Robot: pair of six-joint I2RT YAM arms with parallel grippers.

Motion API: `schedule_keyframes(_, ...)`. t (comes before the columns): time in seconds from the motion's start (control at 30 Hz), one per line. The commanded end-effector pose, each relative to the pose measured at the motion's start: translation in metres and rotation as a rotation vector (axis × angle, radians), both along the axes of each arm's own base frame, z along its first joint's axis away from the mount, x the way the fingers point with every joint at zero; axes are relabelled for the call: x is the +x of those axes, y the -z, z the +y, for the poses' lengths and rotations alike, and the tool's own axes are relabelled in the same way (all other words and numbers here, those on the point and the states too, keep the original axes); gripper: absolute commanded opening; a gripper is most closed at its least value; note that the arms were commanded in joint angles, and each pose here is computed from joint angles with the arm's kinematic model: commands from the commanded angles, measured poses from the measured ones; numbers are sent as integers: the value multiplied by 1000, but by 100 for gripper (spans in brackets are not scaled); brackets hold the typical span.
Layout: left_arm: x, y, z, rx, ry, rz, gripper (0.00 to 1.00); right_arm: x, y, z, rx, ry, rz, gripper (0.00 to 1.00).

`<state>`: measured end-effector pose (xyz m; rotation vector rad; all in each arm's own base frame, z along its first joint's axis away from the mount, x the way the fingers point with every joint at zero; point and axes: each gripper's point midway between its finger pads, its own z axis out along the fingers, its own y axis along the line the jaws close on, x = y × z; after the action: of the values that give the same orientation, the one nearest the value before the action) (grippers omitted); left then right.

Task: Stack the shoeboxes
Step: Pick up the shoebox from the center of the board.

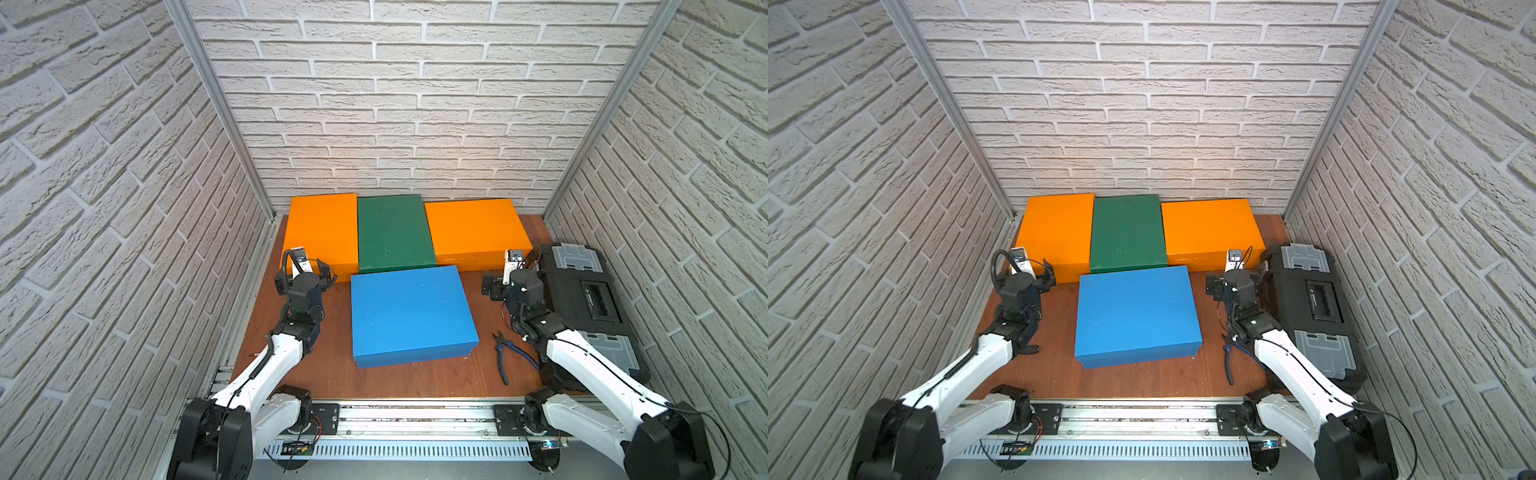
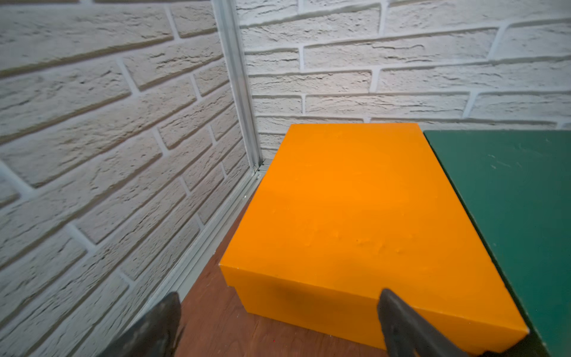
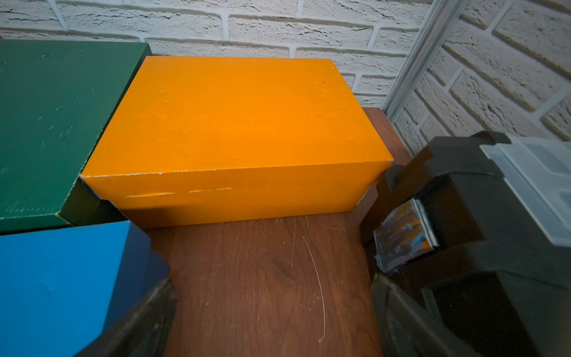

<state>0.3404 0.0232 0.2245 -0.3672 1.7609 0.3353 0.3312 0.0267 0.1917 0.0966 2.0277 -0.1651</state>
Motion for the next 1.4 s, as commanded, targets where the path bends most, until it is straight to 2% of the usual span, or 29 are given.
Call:
schedule_keyframes(0.0,-53,3,46,-235,-399,29,98,-19,-4,6,47,-13,82,99)
schedule_keyframes(0.07,-68,-1,53,-289,-450,79,98,-24,-5,12,73,-35,141,99)
schedule_keyframes(0.13,-62,1,45,-325,-381,123,98,-26,-8,21,89,-80,191,100)
schedule_keyframes(0.27,-40,9,16,-412,-154,219,98,-27,-8,43,149,-169,268,96)
schedule_keyframes(0.37,-37,12,-1,-448,-67,307,91,-27,-1,64,231,-244,327,93)
schedule_keyframes(0.47,-40,18,-15,-491,-10,373,91,-27,8,87,319,-323,383,90)
schedule_keyframes(0.6,-45,29,-33,-564,73,397,88,-25,20,103,380,-380,435,88)
schedule_keyframes(0.73,-42,40,-66,-701,212,407,83,-24,34,113,437,-408,472,86)
schedule_keyframes(0.9,-40,63,-93,-816,262,450,84,-20,38,123,493,-448,482,85)
schedule_keyframes(1.03,-39,72,-112,-842,301,486,89,-20,43,122,511,-450,480,85)
schedule_keyframes(1.37,-41,95,-156,-926,378,541,91,-19,64,131,640,-465,506,85)
